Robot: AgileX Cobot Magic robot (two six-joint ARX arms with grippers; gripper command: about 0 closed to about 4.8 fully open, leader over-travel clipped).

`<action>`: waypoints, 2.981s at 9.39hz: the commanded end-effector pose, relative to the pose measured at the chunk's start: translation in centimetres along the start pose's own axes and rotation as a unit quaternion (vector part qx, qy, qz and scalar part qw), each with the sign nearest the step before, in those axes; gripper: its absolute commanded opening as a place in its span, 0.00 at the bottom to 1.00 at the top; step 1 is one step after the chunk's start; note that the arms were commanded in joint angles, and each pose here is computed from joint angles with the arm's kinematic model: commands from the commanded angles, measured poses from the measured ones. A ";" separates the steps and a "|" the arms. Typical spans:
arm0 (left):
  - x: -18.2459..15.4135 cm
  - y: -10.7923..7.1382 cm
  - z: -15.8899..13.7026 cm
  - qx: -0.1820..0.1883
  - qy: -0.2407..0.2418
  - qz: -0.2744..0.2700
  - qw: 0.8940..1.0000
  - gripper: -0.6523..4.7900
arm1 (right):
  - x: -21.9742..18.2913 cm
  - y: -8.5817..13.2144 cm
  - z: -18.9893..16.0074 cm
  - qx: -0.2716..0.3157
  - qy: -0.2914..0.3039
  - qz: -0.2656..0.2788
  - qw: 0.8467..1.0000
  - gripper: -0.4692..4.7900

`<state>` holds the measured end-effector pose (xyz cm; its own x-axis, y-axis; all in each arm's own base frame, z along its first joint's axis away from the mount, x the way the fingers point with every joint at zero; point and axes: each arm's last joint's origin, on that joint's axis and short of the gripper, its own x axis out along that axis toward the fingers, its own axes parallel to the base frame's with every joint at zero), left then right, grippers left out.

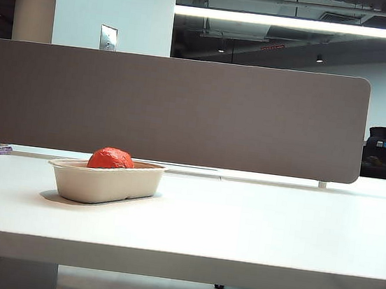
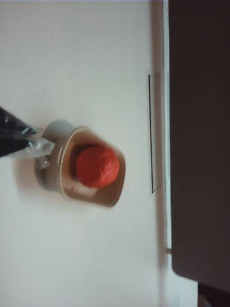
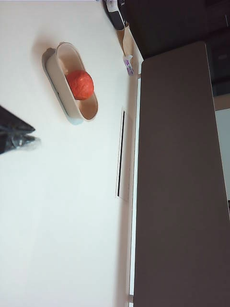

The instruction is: Pick up the orange and place it into the paper lunchbox.

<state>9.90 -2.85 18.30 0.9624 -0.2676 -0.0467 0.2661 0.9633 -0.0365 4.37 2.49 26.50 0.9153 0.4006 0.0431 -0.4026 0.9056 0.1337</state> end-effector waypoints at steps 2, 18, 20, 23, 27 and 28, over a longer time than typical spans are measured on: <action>-1.0 1.9 -0.6 0.000 -0.037 0.099 0.994 0.11 | -0.1 0.0 0.3 0.004 -0.009 0.002 1.000 0.08; -0.7 2.2 -2.0 0.019 -0.018 0.114 0.993 0.11 | -0.1 0.0 0.3 0.004 -0.009 0.002 1.000 0.08; -0.7 2.2 -2.0 0.019 -0.018 0.114 0.993 0.11 | -0.1 0.0 0.3 0.003 -0.010 -0.007 1.000 0.08; -0.7 2.2 -2.0 0.019 -0.018 0.114 0.993 0.11 | 1.5 -1.5 -2.3 0.001 -0.037 -0.191 0.981 0.08; -0.7 2.2 -2.0 0.019 -0.018 0.113 0.993 0.11 | 3.3 -4.1 -6.6 -0.013 -0.038 -0.169 0.985 0.08; -0.7 2.2 -2.0 0.019 -0.018 0.113 0.993 0.11 | 3.6 -4.6 -7.6 -0.016 -0.062 -0.181 0.981 0.08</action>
<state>9.76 -0.58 16.22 0.9987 -0.0434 -0.0276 0.0437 0.9990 0.0081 9.41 0.80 18.33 0.9961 0.0355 0.0808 -0.0457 0.9908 0.1276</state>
